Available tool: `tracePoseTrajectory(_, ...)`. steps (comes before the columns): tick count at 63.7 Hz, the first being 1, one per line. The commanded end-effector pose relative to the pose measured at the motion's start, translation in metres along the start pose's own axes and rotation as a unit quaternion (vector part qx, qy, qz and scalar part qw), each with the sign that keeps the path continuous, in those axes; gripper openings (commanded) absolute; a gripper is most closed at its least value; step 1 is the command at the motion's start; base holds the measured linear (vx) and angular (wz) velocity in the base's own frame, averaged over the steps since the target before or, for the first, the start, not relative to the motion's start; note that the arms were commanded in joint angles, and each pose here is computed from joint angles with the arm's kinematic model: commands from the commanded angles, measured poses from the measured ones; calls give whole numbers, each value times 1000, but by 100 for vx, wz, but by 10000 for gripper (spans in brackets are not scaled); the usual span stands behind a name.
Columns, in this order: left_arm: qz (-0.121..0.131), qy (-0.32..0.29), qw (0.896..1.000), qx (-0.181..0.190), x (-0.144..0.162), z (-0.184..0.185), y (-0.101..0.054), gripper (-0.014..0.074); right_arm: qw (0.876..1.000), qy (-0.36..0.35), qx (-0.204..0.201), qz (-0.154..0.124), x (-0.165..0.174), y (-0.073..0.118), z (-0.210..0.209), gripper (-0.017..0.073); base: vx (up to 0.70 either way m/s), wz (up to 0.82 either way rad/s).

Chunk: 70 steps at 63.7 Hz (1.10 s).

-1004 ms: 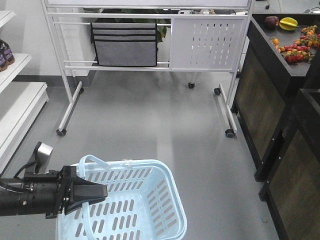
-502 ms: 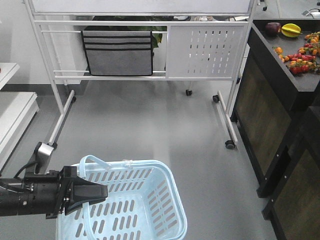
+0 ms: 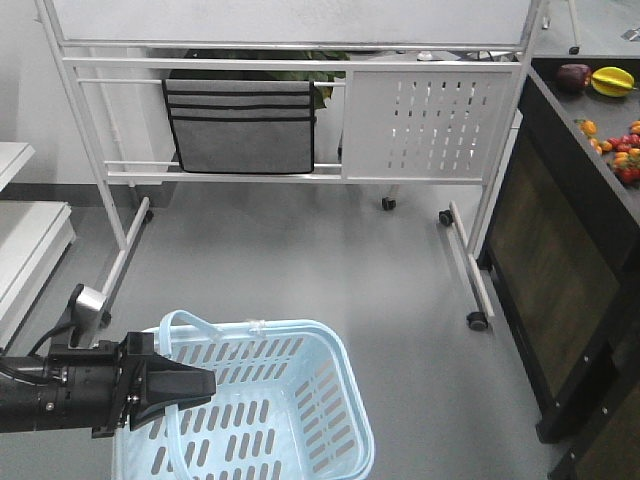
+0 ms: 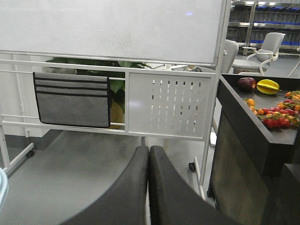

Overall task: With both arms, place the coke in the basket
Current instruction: 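Drive the base along the aisle carrying the basket in the left gripper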

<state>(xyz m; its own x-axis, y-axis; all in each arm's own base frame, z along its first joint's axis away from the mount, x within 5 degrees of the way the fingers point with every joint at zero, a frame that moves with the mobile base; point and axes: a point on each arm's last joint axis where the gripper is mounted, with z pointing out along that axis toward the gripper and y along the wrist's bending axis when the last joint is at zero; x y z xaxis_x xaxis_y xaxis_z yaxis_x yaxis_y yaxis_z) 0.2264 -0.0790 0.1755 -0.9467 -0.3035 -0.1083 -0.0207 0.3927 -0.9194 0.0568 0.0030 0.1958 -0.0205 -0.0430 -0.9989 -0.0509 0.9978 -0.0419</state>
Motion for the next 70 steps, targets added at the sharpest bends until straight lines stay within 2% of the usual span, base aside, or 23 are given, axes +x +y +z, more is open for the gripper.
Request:
tracePoseTrajectory(1,15,-11,998,57,-3,-4,-20,-6,999,-42,5,-6,-4,-1,-1,-10,27,7)
tracePoseTrajectory(47,15,-11,998,57,-3,-4,-20,-6,999,-42,5,-6,-4,-1,-1,-10,26,3)
tracePoseTrajectory(70,15,-11,998,57,-3,-4,-20,-6,999,-42,5,-6,-4,-1,-1,-10,25,21)
